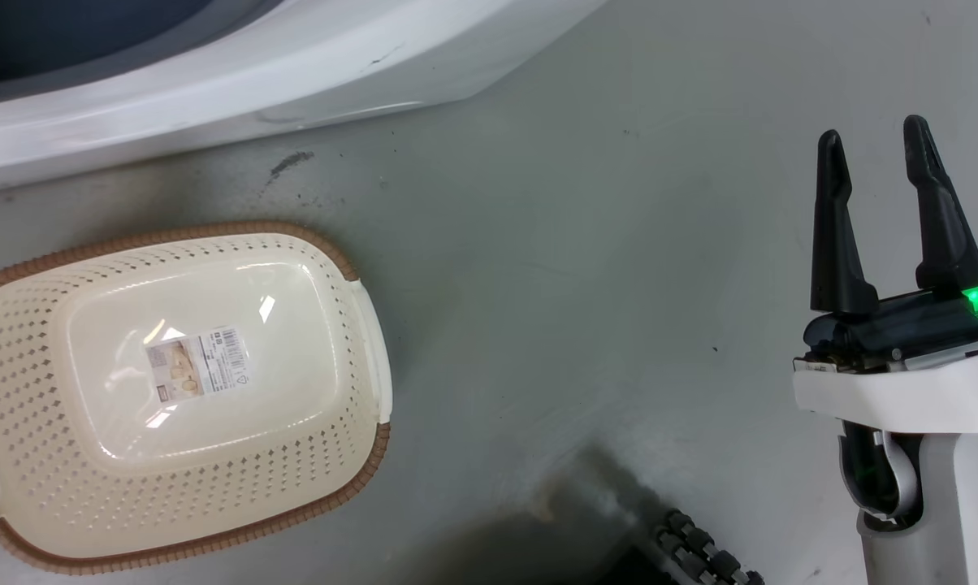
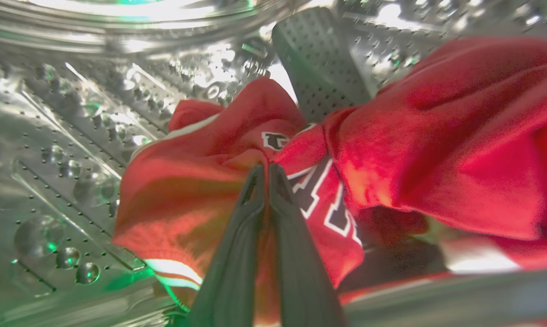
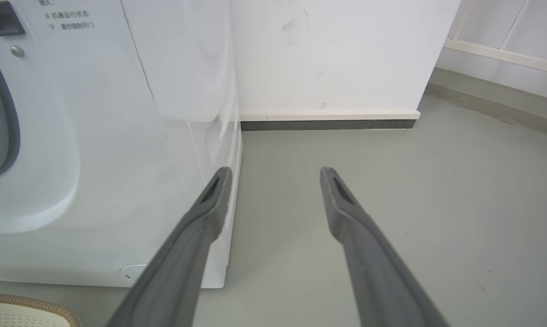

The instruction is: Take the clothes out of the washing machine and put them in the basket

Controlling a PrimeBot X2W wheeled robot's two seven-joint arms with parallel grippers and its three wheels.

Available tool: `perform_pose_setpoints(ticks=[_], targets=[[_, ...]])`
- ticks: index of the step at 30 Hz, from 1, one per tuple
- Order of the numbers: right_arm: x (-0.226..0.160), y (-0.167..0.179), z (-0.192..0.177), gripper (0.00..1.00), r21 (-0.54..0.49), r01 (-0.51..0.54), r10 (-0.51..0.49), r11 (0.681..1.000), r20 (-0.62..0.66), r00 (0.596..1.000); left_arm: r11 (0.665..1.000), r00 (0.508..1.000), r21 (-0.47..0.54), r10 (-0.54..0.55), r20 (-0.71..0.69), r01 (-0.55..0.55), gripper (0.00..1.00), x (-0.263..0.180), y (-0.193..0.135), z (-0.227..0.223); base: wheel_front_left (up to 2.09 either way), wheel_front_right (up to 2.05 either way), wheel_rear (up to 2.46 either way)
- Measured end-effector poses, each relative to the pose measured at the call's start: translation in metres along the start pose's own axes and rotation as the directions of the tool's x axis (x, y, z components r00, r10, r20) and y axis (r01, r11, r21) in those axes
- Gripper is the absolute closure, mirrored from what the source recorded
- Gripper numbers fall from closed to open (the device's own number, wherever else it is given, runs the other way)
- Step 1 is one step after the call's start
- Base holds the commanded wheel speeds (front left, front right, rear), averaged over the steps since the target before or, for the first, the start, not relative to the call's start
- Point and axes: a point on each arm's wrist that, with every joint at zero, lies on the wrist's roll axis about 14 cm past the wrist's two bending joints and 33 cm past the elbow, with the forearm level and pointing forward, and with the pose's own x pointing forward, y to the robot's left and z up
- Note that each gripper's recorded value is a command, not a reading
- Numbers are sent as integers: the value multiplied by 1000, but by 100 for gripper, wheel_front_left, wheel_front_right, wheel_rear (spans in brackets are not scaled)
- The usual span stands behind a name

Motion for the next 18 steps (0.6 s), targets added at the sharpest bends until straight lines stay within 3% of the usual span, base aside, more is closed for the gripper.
perform_pose_setpoints(ticks=[10,18], targets=[[-8,8,30,0,-5,-22,22,1000,68,997,997,987,-58,-32,159,42,100,-44,-13,22,0,0,0],[-25,20,54,0,-1,-55,55,998,115,992,989,968,-117,-56,244,87,100,-95,-31,15,0,0,0]])
